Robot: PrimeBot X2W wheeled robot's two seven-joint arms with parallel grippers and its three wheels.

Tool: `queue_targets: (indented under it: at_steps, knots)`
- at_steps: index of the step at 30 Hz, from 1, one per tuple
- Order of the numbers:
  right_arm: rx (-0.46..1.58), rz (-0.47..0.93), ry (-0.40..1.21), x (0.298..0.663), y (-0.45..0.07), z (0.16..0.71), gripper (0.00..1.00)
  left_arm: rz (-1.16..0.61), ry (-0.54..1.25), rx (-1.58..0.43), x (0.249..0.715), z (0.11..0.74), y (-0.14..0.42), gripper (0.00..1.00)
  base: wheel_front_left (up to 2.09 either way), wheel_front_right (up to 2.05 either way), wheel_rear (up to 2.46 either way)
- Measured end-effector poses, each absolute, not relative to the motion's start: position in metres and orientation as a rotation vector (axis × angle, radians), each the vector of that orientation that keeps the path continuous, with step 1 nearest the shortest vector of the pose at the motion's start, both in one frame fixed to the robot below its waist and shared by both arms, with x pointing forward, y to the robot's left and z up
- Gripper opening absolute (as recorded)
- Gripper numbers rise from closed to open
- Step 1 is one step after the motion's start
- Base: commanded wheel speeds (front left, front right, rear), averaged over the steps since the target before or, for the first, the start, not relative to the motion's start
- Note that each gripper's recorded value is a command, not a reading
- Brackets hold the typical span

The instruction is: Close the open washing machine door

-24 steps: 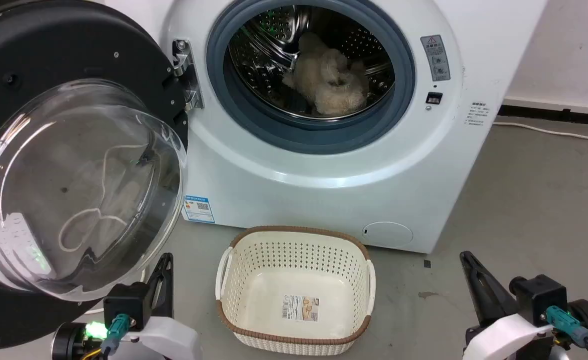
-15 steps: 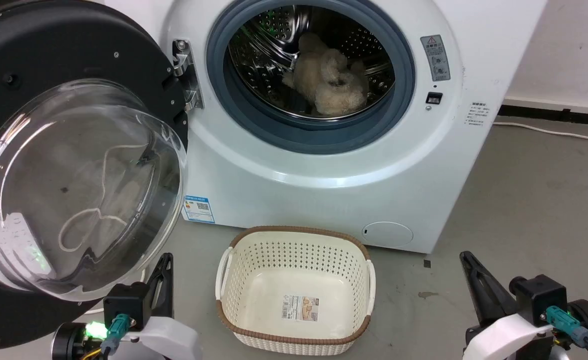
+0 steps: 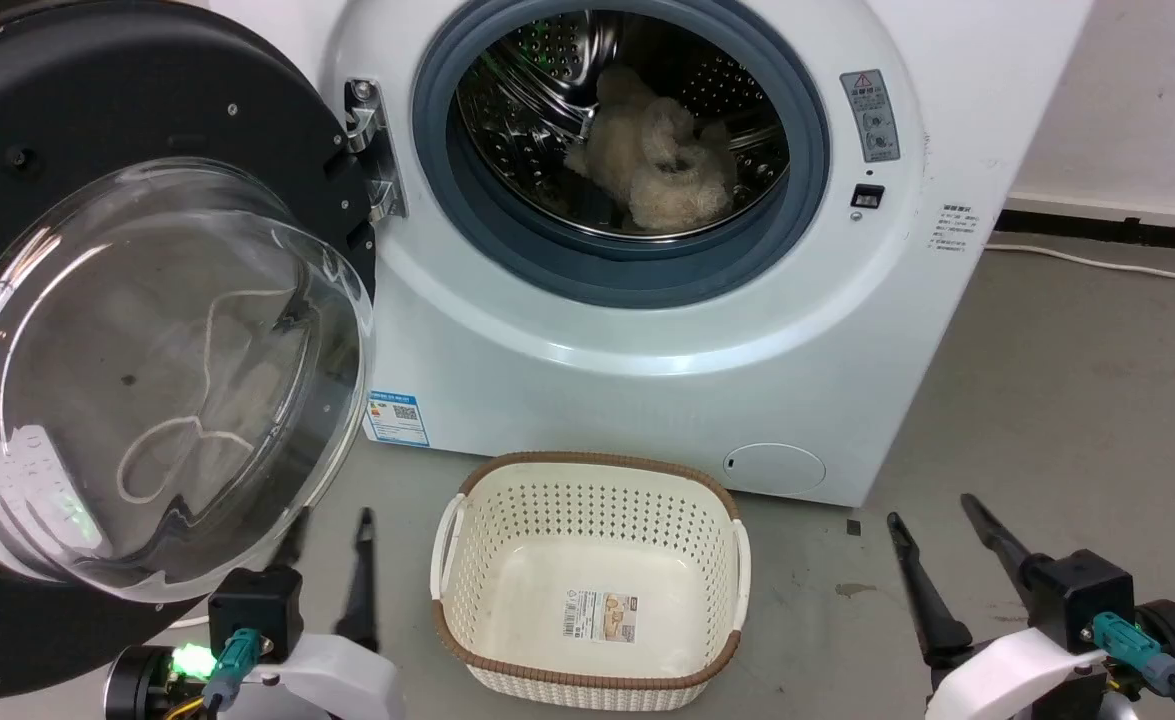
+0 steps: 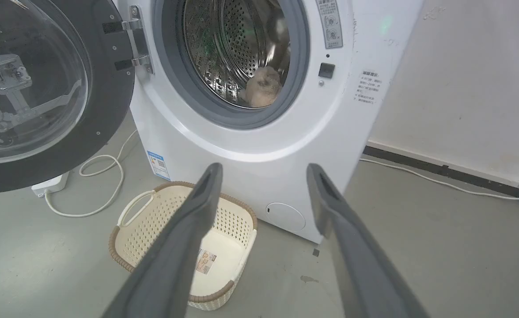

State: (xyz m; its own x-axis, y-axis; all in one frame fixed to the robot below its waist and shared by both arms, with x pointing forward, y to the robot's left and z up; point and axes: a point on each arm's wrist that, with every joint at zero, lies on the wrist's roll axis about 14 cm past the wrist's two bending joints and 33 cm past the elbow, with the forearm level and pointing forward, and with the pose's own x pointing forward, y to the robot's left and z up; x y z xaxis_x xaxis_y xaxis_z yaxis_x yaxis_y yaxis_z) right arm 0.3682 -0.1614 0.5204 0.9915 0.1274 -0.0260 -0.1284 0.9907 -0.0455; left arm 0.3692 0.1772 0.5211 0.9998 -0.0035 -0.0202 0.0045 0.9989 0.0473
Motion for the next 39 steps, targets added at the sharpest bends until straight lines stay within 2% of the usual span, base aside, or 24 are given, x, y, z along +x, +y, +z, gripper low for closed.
queue_targets:
  at_steps: [20, 39]
  knots:
    - [-0.016, 0.163, -0.010, 0.371, -0.150, 0.523, 1.00, 0.021, -0.025, 0.047, 0.360, 0.528, 0.185, 1.00, 0.00, 0.00, 0.00]
    - [0.011, 0.352, -0.014, 0.380, -0.090, 0.518, 1.00, 0.124, -0.070, 0.052, 0.334, 0.536, 0.219, 1.00, 0.00, 0.00, 0.00]
